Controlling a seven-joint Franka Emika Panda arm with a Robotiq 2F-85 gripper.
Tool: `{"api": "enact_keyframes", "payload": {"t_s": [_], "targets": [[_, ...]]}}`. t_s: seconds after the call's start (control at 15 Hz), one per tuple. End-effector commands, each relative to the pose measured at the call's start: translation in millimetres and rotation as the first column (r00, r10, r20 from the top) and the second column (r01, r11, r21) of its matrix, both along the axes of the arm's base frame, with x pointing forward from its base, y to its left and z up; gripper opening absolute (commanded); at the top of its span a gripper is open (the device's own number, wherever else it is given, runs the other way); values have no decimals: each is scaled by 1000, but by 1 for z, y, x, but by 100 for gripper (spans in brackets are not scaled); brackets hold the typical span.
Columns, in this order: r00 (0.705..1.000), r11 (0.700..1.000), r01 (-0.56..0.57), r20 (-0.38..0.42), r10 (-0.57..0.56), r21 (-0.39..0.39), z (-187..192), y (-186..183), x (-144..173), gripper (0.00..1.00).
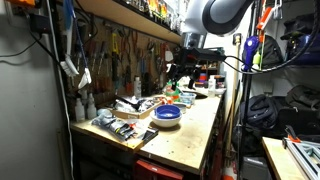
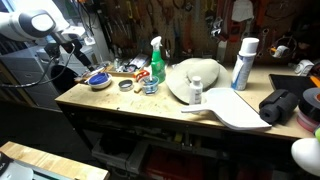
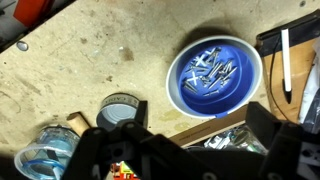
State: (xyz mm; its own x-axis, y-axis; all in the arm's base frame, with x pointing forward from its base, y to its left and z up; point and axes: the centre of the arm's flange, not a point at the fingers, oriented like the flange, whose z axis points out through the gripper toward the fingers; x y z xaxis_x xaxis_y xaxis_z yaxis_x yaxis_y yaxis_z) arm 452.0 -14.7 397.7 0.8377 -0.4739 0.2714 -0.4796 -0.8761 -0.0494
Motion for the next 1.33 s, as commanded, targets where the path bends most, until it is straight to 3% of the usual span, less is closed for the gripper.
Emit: {"api": "enact_keyframes", "payload": {"t_s": [0.0, 0.07, 0.13, 0.2, 0.4, 0.53, 0.73, 1.07, 1.13, 1.2, 1.27], "targets": [[992, 991, 130, -6, -130, 17, -31, -11, 20, 100], [987, 986, 163, -16, -163, 24, -39, -14, 24, 100], [982, 982, 186, -24, -185, 31, -47, -16, 28, 93], [978, 978, 205, -36, -203, 34, -55, -17, 31, 75], [971, 972, 234, -65, -232, 34, -74, -17, 41, 50], [968, 969, 244, -70, -241, 33, -80, -16, 47, 39], [968, 970, 242, -77, -239, 37, -84, -14, 53, 31], [971, 975, 218, -108, -214, 32, -94, -8, 57, 37], [971, 976, 217, -110, -212, 32, -95, -7, 57, 34], [971, 976, 217, -112, -212, 32, -96, -7, 58, 20], [971, 976, 217, -114, -212, 31, -97, -7, 58, 16]]}}
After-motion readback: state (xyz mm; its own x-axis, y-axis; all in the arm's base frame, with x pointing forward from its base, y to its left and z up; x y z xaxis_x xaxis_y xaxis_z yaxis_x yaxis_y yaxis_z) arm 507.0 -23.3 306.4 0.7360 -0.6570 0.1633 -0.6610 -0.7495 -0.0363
